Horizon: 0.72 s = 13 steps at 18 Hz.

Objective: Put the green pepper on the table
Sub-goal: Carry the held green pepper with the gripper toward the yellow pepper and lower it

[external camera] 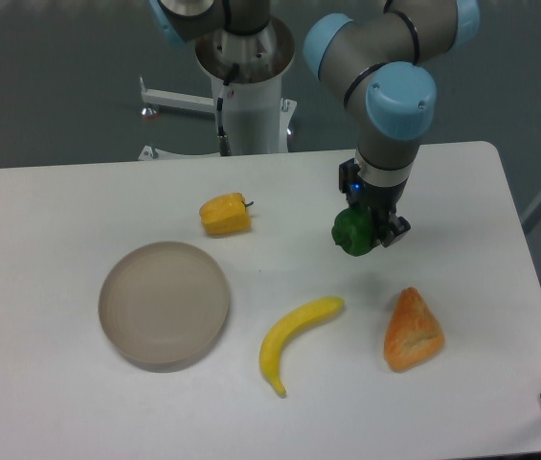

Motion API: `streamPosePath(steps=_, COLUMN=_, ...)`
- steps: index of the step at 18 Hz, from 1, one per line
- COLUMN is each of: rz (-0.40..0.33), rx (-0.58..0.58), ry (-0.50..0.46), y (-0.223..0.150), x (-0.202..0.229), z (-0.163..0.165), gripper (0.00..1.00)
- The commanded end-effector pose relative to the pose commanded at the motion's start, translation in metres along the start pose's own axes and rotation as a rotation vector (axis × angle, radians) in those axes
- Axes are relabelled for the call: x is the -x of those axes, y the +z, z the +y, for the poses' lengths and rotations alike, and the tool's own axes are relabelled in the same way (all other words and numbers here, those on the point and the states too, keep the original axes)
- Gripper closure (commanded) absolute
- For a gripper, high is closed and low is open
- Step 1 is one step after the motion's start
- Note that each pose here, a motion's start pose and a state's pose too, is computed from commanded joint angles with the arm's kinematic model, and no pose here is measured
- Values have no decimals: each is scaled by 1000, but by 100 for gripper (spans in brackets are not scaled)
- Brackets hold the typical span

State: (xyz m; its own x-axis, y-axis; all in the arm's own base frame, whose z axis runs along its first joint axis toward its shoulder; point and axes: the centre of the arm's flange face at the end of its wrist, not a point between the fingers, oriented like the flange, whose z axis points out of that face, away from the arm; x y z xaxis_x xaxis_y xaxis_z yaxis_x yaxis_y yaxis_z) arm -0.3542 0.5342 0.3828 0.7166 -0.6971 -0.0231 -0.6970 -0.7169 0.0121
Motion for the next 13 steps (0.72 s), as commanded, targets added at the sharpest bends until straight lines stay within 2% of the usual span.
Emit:
streamPosePath(steps=5, rz=11, rx=-6, ry=-17, y=0, x=-3, z=-2, gripper=90)
streamPosePath(steps=10, rz=77, rx=-20, ry=-53, y=40, x=-26, z=-10, gripper=90)
streamPosePath(steps=13, rz=113, rx=-13, ry=-72, y=70, x=-45, z=-29, gripper=90)
